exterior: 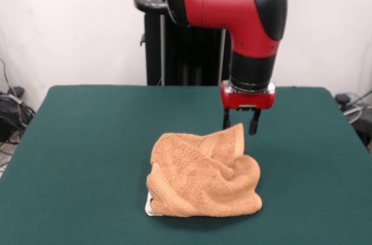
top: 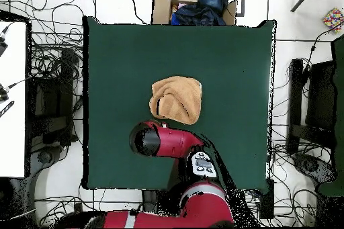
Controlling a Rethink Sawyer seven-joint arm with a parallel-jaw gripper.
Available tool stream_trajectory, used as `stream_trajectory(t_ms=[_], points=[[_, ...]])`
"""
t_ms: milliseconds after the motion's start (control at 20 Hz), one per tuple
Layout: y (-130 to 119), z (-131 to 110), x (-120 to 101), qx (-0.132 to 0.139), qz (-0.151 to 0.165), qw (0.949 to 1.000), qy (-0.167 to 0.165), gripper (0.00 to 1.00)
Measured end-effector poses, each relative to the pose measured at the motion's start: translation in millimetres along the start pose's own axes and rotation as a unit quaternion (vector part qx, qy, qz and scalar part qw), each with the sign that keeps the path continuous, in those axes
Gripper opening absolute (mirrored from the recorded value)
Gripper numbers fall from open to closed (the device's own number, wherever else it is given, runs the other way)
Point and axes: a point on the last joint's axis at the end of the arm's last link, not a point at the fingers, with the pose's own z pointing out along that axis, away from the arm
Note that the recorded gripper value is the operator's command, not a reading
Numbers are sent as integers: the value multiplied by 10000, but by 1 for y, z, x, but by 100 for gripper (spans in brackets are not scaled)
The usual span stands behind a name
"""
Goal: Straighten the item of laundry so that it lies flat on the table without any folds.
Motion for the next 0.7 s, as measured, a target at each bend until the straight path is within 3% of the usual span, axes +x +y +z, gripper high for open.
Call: stream_trajectory(t_ms=[350, 700], points=[[-6, 10, 0, -8, 47, 10000, 48, 100], [-6, 4, -12, 18, 24, 10000, -74, 100]])
